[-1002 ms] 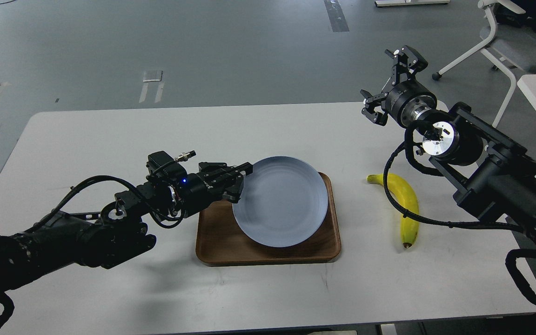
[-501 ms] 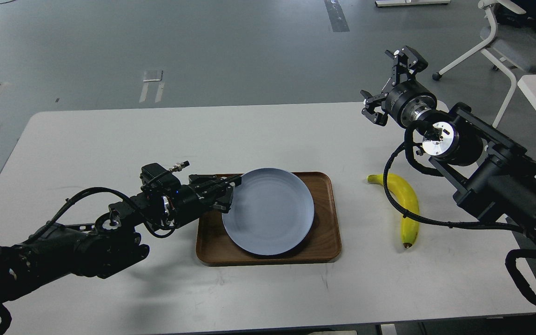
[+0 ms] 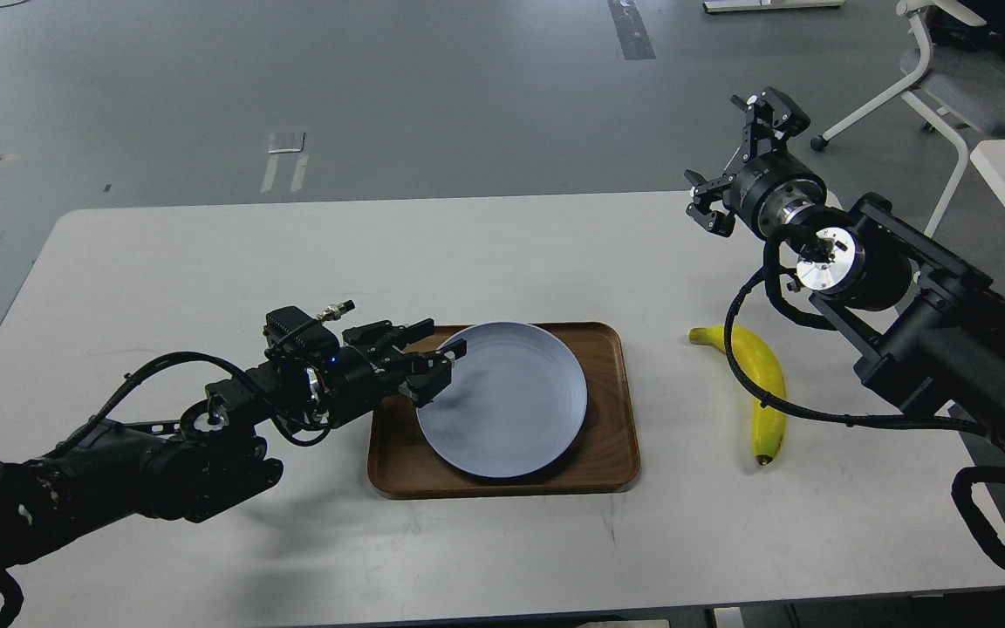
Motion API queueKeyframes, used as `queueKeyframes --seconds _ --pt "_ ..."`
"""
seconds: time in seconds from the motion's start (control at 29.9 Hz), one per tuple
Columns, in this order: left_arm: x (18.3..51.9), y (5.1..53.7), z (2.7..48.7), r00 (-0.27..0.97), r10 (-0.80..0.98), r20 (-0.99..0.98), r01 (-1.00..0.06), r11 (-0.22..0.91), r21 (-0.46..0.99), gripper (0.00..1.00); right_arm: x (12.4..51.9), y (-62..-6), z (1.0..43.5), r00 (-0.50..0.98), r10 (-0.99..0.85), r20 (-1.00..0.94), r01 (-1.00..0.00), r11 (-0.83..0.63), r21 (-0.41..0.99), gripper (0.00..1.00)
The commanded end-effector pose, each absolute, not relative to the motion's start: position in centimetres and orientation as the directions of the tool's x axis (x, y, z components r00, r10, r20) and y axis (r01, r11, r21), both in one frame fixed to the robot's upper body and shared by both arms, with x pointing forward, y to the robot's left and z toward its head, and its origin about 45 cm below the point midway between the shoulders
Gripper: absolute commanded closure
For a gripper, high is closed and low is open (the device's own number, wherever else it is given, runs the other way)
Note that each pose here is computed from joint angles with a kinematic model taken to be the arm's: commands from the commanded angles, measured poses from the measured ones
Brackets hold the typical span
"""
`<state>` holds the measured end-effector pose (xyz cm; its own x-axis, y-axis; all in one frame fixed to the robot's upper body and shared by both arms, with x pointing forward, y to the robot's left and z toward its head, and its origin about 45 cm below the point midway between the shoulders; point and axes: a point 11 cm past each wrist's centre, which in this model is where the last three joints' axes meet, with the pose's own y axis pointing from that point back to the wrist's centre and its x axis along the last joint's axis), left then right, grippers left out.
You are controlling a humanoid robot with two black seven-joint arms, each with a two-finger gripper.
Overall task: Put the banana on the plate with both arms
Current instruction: 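Lower the plate onto the tray and open the left gripper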
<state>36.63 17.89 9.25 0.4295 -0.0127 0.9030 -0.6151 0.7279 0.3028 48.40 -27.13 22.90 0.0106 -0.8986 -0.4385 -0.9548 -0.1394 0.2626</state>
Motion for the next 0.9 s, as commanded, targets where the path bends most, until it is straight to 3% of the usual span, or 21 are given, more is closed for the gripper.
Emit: queueKeyframes --seconds 0.0,0.87 --pt "36.3 17.6 9.0 0.437 -0.012 0.900 -0.608 0.733 0.305 0.10 48.4 -27.2 22.9 0.009 -0.900 -0.436 -0.955 -0.137 0.263 0.00" --pt "37.2 17.7 9.8 0.390 -0.057 0.919 -0.602 0.739 0.301 0.10 48.6 -30.1 24.2 -0.031 -0.928 -0.371 -0.966 -0.068 0.251 0.00"
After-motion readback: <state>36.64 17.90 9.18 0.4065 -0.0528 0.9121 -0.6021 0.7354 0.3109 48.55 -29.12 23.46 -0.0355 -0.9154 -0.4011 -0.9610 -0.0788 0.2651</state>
